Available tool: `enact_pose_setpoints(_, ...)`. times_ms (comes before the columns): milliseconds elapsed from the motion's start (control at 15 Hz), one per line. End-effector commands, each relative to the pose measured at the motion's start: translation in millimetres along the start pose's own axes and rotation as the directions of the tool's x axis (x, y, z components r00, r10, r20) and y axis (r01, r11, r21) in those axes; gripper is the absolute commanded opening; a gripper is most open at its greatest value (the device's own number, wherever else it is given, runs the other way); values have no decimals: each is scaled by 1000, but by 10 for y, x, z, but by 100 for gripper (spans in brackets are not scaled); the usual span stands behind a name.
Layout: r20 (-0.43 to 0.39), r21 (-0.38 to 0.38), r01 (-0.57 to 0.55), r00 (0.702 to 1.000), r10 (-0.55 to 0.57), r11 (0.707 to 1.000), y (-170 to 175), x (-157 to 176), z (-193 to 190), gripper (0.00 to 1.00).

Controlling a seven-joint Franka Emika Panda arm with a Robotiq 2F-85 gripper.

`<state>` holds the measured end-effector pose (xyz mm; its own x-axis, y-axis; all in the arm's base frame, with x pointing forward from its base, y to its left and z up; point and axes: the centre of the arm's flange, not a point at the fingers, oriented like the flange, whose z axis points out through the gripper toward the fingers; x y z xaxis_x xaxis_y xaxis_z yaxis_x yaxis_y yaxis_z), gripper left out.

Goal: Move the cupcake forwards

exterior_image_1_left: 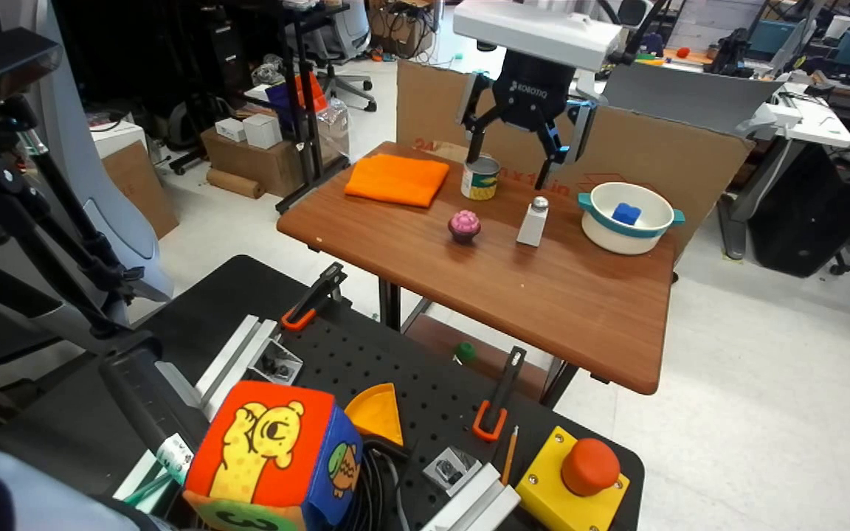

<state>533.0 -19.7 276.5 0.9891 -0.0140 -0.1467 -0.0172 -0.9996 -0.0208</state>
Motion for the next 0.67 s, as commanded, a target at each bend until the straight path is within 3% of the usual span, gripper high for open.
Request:
enact_pose_setpoints(0, -6, 55, 70, 998, -70, 996, -142, 103, 274, 100)
enact_pose_setpoints(600, -43, 40, 122, 992, -121, 992, -399, 413, 884, 100)
